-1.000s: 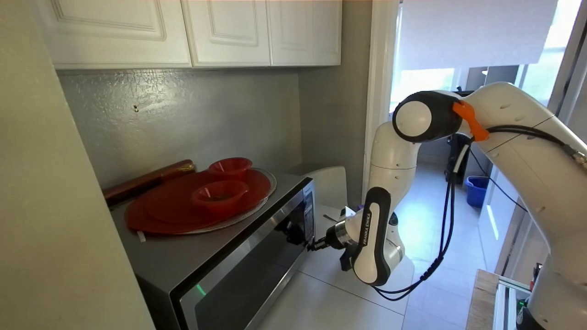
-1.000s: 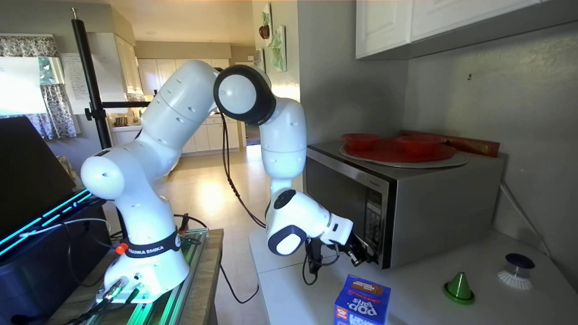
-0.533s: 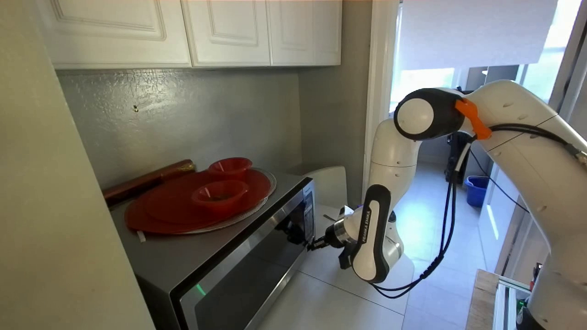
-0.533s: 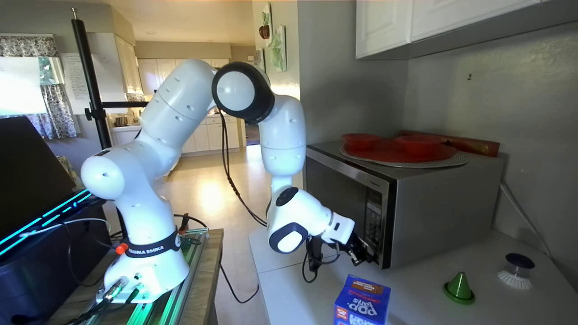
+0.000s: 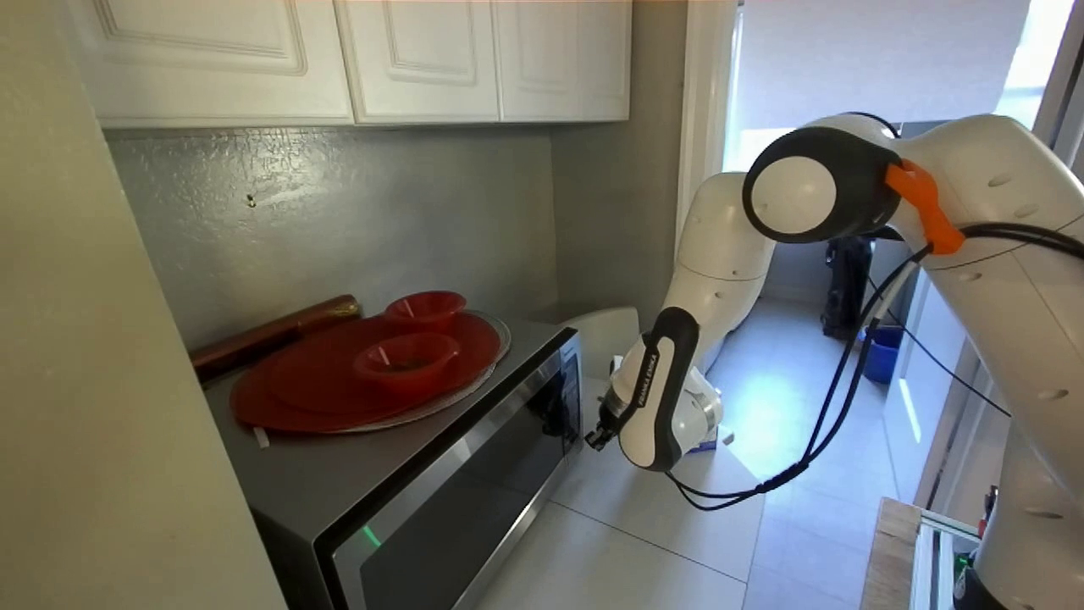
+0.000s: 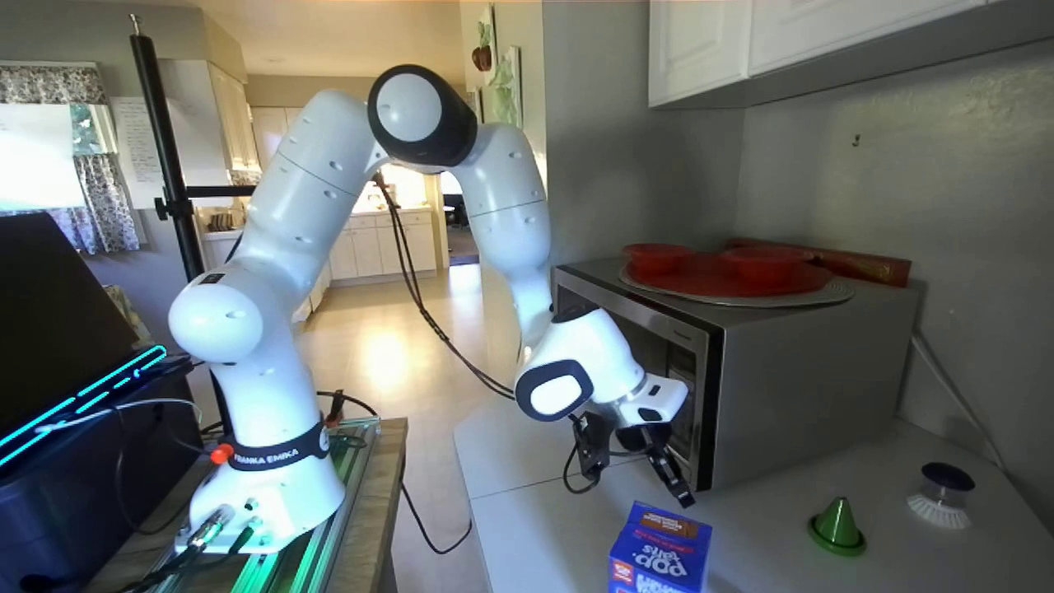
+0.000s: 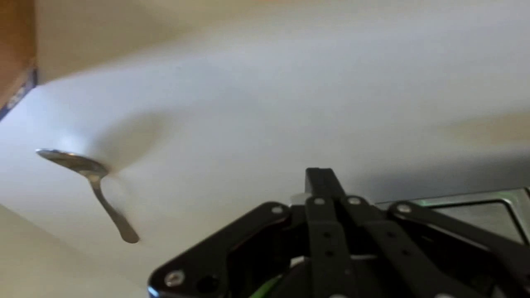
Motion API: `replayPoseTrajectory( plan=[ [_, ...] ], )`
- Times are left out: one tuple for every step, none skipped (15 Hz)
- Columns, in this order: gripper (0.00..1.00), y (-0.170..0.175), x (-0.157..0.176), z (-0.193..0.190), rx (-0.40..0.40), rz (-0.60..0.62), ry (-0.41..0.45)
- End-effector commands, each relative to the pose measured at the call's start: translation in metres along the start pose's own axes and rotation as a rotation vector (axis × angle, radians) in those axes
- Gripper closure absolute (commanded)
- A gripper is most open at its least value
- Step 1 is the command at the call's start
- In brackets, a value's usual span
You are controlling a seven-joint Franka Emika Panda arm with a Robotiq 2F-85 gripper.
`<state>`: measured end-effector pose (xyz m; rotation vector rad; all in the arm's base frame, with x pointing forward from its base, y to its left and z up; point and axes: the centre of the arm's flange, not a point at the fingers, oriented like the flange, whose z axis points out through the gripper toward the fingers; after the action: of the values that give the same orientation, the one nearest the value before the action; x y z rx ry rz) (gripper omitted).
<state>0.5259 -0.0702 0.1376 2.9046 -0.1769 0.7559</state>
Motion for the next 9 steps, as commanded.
replayPoseTrajectory(
  plan=[
    [1.00, 0.000, 0.003, 0.000, -0.105, -0.112, -0.094],
    [1.00, 0.002, 0.001, 0.000, -0.125, -0.143, -0.113],
    [1.00, 0.004, -0.002, -0.001, -0.144, -0.167, -0.130],
    [1.00, 0.002, -0.005, -0.001, -0.148, -0.190, -0.143],
    [1.00, 0.001, -0.007, -0.004, -0.149, -0.208, -0.148],
    [1.00, -0.001, -0.011, -0.007, -0.146, -0.226, -0.162],
    [1.00, -0.004, -0.013, -0.011, -0.134, -0.239, -0.166],
    [1.00, -0.008, -0.014, -0.013, -0.120, -0.249, -0.169],
    [1.00, -0.012, -0.016, -0.017, -0.106, -0.258, -0.171]
  ],
)
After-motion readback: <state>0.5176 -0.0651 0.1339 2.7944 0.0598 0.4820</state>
